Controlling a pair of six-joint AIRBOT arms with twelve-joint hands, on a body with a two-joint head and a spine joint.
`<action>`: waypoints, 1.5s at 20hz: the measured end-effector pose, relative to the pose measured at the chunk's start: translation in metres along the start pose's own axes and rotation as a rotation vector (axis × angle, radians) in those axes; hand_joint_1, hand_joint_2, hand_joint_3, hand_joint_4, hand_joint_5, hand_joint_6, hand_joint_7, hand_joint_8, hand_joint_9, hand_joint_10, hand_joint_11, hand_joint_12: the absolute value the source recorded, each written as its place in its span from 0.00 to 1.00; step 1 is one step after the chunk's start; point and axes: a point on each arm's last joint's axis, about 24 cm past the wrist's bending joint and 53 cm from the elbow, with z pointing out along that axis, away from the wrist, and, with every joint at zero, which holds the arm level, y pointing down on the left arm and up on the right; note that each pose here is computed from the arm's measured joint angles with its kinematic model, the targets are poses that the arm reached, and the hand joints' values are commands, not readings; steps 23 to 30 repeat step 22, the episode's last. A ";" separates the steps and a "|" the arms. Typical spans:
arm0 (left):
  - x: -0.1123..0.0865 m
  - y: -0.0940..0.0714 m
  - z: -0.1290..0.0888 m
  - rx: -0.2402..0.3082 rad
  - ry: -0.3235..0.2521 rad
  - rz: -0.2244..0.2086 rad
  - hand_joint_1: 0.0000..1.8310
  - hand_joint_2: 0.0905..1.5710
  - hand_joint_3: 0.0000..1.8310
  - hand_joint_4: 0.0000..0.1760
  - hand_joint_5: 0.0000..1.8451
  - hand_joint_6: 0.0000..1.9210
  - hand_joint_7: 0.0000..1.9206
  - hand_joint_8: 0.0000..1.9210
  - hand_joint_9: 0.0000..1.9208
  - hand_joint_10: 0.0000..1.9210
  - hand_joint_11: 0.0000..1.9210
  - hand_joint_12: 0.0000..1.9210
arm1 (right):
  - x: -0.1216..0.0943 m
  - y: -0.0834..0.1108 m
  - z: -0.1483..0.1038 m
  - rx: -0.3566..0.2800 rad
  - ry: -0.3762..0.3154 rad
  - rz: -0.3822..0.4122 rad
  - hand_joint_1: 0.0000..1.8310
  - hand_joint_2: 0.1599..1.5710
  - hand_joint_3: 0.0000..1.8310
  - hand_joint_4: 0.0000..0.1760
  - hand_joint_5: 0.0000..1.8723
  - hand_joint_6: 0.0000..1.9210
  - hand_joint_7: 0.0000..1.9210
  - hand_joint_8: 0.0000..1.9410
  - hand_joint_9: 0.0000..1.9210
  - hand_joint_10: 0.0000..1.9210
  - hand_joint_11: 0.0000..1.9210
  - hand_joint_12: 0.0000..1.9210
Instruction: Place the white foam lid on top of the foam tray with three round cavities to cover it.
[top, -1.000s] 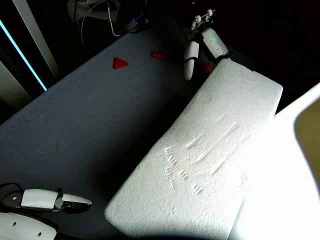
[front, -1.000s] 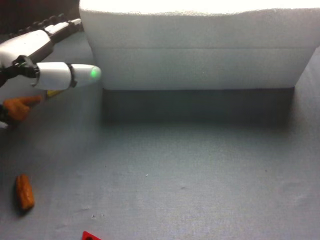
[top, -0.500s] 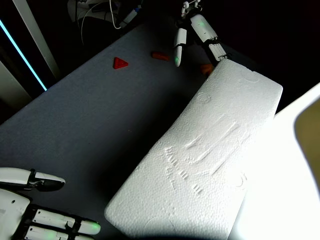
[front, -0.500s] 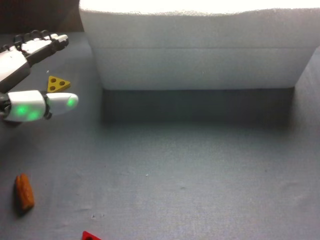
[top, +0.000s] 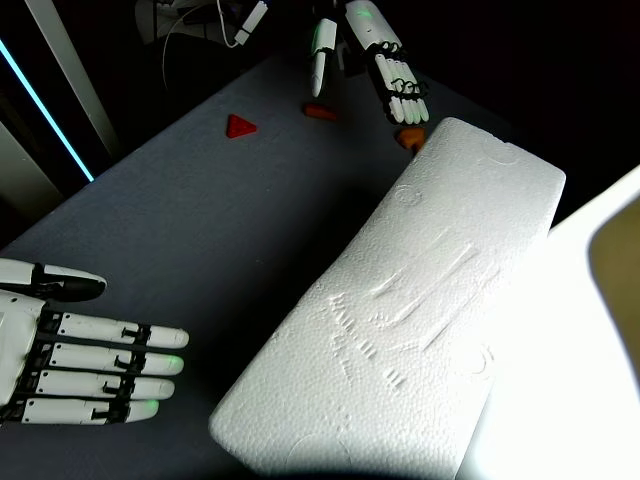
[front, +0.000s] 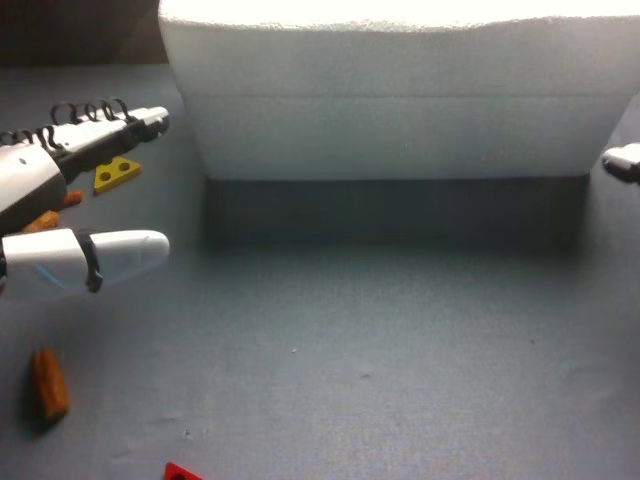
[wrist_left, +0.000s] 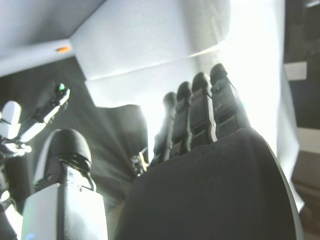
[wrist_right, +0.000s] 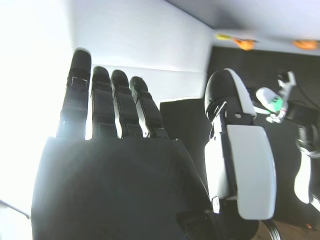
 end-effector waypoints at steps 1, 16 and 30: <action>0.007 -0.006 0.000 0.023 0.020 -0.009 0.19 0.74 0.00 0.00 0.03 0.00 0.03 0.00 0.02 0.00 0.00 0.00 | 0.007 0.005 0.000 -0.013 0.016 0.010 0.23 0.81 0.00 0.00 0.00 0.00 0.00 0.00 0.00 0.00 0.00 0.25; 0.075 -0.040 0.033 0.164 0.209 -0.104 0.17 0.76 0.00 0.31 0.00 0.00 0.00 0.00 0.00 0.00 0.00 0.00 | 0.039 0.024 0.001 -0.089 0.101 0.051 0.23 0.87 0.00 0.00 0.00 0.00 0.00 0.00 0.00 0.00 0.00 0.19; 0.078 -0.051 0.037 0.197 0.229 -0.096 0.18 0.76 0.00 0.00 0.03 0.01 0.00 0.00 0.00 0.00 0.00 0.00 | 0.040 0.038 -0.003 -0.125 0.102 0.054 0.26 0.86 0.00 0.00 0.00 0.00 0.00 0.00 0.00 0.00 0.00 0.24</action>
